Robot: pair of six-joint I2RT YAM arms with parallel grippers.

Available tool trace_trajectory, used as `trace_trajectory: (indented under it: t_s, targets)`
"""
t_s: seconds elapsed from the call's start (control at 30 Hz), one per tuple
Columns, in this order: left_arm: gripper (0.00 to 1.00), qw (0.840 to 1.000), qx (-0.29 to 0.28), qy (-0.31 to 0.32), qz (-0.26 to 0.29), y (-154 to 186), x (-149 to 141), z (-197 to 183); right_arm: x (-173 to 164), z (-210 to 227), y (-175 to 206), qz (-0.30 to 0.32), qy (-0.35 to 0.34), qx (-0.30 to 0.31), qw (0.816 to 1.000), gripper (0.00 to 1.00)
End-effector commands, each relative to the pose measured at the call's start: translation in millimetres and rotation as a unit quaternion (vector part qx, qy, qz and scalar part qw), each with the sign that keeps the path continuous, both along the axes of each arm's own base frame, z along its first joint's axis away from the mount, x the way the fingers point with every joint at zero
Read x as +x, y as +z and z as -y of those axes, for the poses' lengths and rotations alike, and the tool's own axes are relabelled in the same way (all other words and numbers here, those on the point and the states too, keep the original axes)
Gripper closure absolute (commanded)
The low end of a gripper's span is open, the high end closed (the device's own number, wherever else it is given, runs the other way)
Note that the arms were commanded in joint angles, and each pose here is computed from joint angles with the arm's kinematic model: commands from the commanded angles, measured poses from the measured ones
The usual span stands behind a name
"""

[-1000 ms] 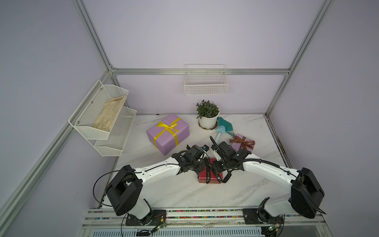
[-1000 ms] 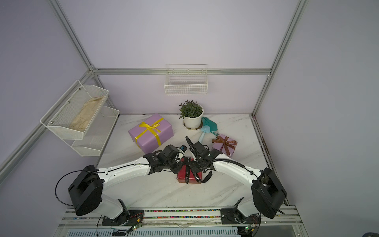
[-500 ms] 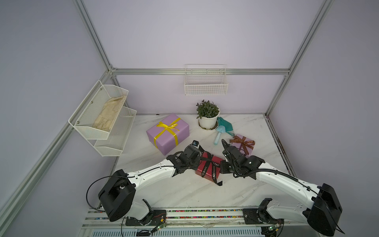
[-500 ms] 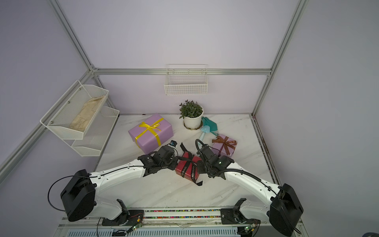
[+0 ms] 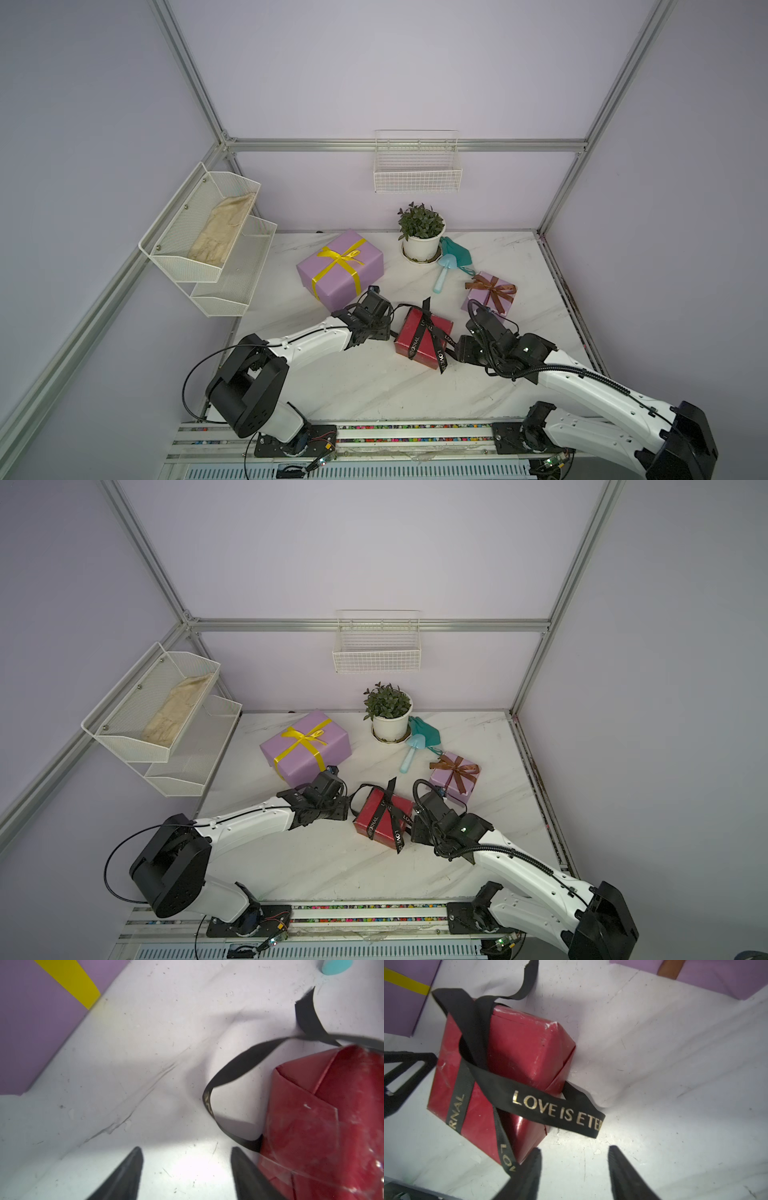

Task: Untie the ribbon bows on the gift boxes
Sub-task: Untie the ribbon from the gift box.

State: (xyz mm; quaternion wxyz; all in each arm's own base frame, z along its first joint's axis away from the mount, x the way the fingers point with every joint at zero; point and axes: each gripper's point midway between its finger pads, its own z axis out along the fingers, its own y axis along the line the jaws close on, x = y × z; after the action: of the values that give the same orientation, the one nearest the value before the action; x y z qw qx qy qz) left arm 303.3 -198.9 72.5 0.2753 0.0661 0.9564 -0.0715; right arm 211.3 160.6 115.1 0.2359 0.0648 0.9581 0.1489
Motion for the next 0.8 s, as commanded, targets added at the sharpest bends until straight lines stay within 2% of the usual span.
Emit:
trace_trajectory:
  t_s: [0.0,0.13,0.23,0.37,0.4,0.43,0.47,0.5,0.53,0.63,0.77]
  targets:
    - [0.22,0.997,-0.033,-0.055,0.038,39,11,23,17,-22,27,0.037,0.049,0.009,0.998,0.38]
    - [0.22,0.989,-0.056,-0.115,0.077,66,15,42,42,-45,32,0.059,0.11,-0.022,0.992,0.39]
    - [0.22,0.986,-0.059,-0.121,0.101,79,27,49,57,-58,27,0.061,0.136,-0.042,0.988,0.39]
    - [0.21,0.987,-0.063,-0.11,0.1,79,38,56,72,-69,16,0.07,0.165,-0.069,0.981,0.42]
    - [0.21,0.987,-0.068,-0.108,0.096,77,39,59,74,-72,13,0.067,0.17,-0.069,0.981,0.47]
    - [0.21,0.987,-0.073,-0.108,0.091,75,39,62,74,-75,10,0.063,0.174,-0.066,0.981,0.55]
    - [0.21,0.987,-0.082,-0.107,0.084,72,39,65,74,-76,9,0.062,0.174,-0.065,0.981,0.7]
    - [0.21,0.987,-0.09,-0.107,0.077,69,38,68,73,-76,8,0.059,0.176,-0.064,0.981,0.81]
    - [0.21,0.987,-0.096,-0.108,0.071,66,37,70,71,-77,9,0.056,0.178,-0.06,0.981,0.86]
    - [0.22,0.987,-0.105,-0.111,0.056,56,35,77,59,-69,11,0.041,0.16,-0.045,0.985,0.93]
    - [0.22,0.987,-0.104,-0.115,0.037,42,34,85,33,-46,16,0.02,0.103,-0.013,0.994,0.92]
